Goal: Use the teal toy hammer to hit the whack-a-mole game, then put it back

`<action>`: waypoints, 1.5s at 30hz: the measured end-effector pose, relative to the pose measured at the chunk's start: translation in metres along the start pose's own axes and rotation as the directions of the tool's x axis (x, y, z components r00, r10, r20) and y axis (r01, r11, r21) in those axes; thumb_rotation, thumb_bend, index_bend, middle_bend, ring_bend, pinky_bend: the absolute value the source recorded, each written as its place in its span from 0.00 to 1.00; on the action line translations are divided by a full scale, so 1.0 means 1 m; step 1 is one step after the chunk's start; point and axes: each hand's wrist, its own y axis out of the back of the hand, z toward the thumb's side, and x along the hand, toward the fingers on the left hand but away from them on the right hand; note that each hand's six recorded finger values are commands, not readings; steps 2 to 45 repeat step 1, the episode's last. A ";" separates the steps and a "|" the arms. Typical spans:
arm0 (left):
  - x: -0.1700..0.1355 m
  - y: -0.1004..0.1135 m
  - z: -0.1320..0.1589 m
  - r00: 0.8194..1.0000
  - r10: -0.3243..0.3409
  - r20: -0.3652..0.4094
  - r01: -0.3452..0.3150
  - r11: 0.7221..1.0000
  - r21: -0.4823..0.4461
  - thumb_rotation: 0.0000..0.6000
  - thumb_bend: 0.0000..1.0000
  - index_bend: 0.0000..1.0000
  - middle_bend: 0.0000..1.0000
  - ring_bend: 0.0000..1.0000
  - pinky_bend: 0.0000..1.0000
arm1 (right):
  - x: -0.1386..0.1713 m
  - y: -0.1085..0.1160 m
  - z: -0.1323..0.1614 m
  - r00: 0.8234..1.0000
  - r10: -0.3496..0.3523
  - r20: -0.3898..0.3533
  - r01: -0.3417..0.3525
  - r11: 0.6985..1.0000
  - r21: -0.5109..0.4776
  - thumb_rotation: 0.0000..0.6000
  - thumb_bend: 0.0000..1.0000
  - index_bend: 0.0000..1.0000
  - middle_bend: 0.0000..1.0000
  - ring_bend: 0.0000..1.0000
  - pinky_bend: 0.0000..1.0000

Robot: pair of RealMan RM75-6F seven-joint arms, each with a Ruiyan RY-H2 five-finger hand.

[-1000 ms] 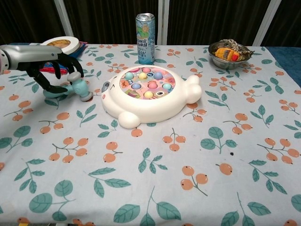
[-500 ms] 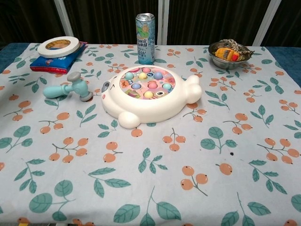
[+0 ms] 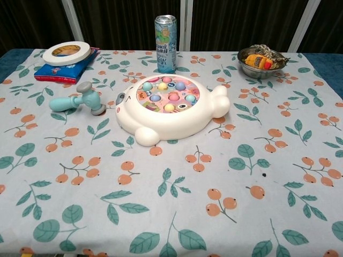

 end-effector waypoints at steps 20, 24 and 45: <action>-0.006 0.000 0.003 1.000 0.000 0.006 0.000 1.000 -0.004 1.00 0.25 0.21 0.19 0.03 0.04 | 0.001 0.000 0.002 1.000 -0.001 -0.003 0.001 1.000 0.002 1.00 0.18 0.08 0.14 0.00 0.00; -0.006 0.000 0.003 1.000 0.000 0.006 0.000 1.000 -0.004 1.00 0.25 0.21 0.19 0.03 0.04 | 0.001 0.000 0.002 1.000 -0.001 -0.003 0.001 1.000 0.002 1.00 0.18 0.08 0.14 0.00 0.00; -0.006 0.000 0.003 1.000 0.000 0.006 0.000 1.000 -0.004 1.00 0.25 0.21 0.19 0.03 0.04 | 0.001 0.000 0.002 1.000 -0.001 -0.003 0.001 1.000 0.002 1.00 0.18 0.08 0.14 0.00 0.00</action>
